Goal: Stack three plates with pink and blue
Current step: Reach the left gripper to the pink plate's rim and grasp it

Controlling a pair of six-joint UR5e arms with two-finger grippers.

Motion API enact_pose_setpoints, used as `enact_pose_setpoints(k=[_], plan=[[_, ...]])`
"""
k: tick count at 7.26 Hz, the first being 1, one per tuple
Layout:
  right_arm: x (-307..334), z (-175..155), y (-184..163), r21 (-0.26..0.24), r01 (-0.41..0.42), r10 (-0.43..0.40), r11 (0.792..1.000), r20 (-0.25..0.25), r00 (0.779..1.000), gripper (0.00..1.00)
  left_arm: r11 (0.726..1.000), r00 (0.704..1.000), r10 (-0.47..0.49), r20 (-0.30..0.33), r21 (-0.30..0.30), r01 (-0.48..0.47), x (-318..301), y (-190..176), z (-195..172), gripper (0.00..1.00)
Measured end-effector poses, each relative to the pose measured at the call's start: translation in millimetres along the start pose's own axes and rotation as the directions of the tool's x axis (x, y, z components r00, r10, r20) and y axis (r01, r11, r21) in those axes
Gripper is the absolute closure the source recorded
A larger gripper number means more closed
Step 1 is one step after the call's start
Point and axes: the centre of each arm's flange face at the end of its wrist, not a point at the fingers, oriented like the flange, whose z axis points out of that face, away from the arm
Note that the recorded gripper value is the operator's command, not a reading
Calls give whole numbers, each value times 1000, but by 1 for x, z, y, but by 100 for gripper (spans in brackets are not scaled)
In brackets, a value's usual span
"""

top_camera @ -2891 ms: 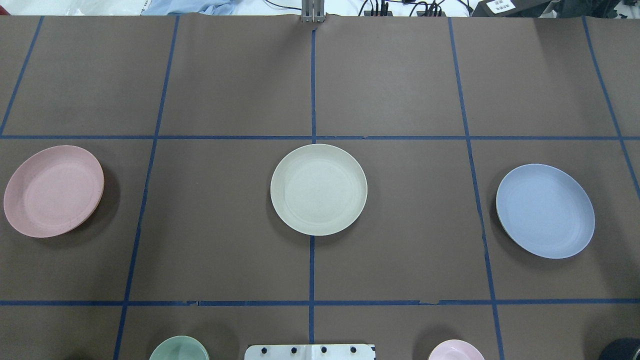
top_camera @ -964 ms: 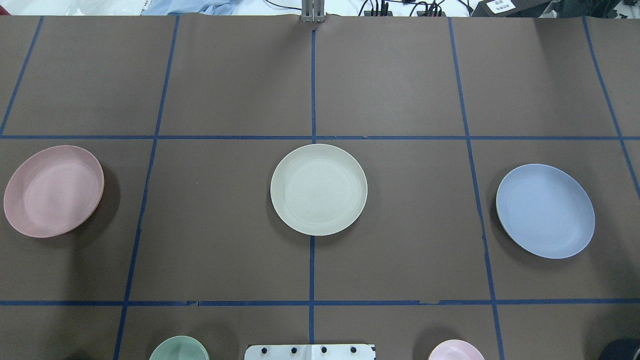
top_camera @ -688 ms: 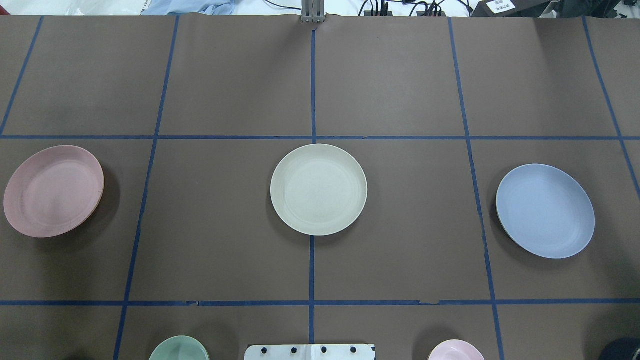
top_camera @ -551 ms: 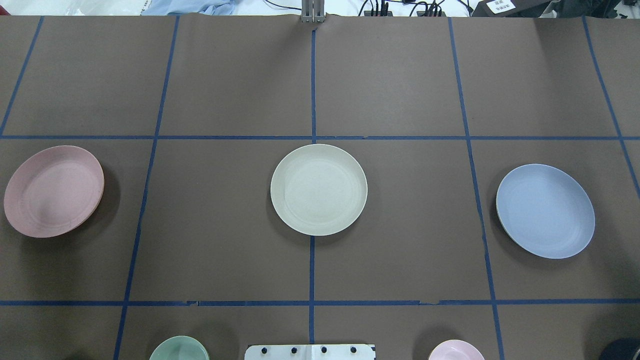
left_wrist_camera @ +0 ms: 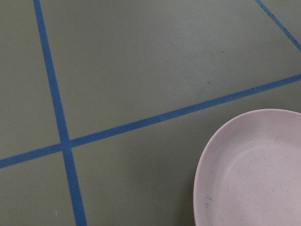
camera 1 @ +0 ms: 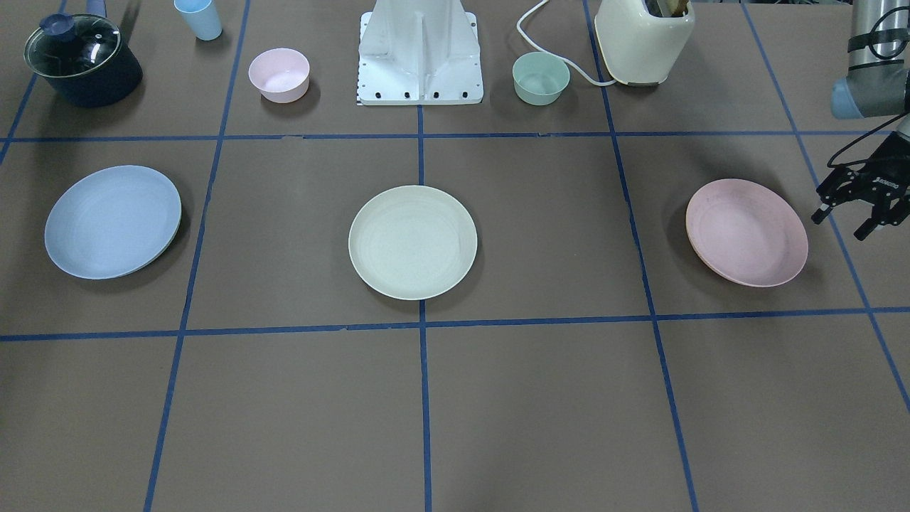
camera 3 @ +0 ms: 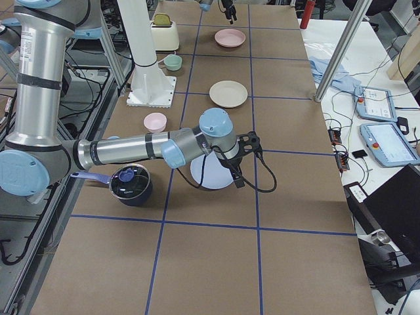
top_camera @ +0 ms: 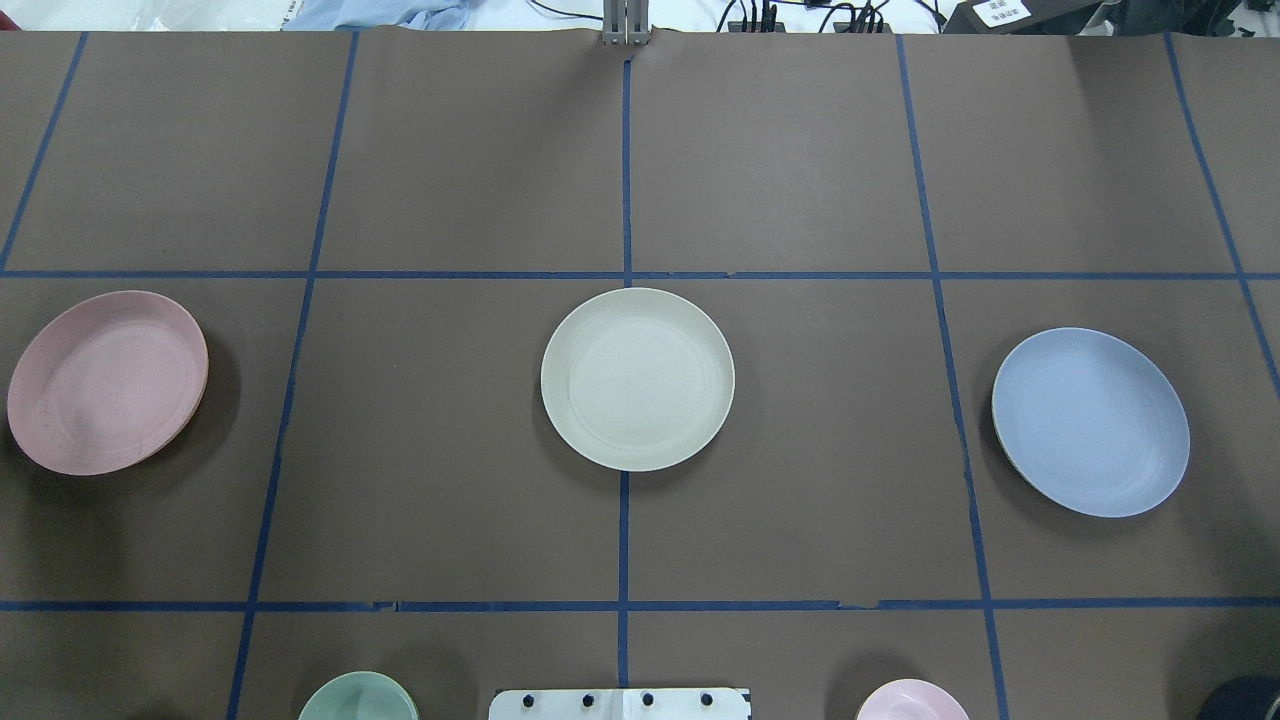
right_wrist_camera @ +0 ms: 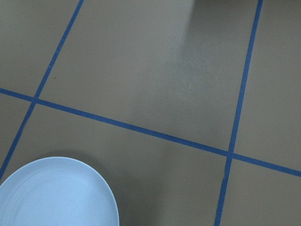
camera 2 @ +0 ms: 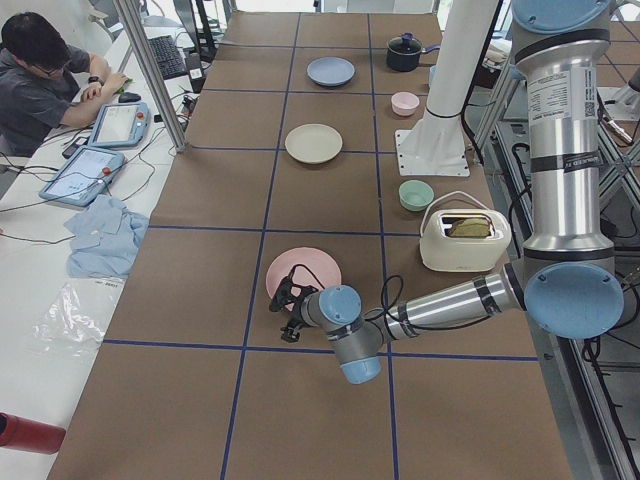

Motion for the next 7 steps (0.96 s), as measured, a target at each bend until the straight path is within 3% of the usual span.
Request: enact_pose_setpoints(k=[2, 5, 7], plan=[[1, 0, 1, -2, -2, 2, 1000, -1, 1000, 0, 1000, 1000, 8, -3, -14, -9, 12, 8, 15, 43], [2, 1, 2, -4, -3, 3, 1000, -2, 1000, 0, 1000, 1000, 6, -7, -30, -6, 24, 14, 28, 67], [2, 1, 3, -4, -4, 4, 1000, -3, 1000, 0, 999, 1000, 2, -8, -34, -2, 26, 16, 31, 100]])
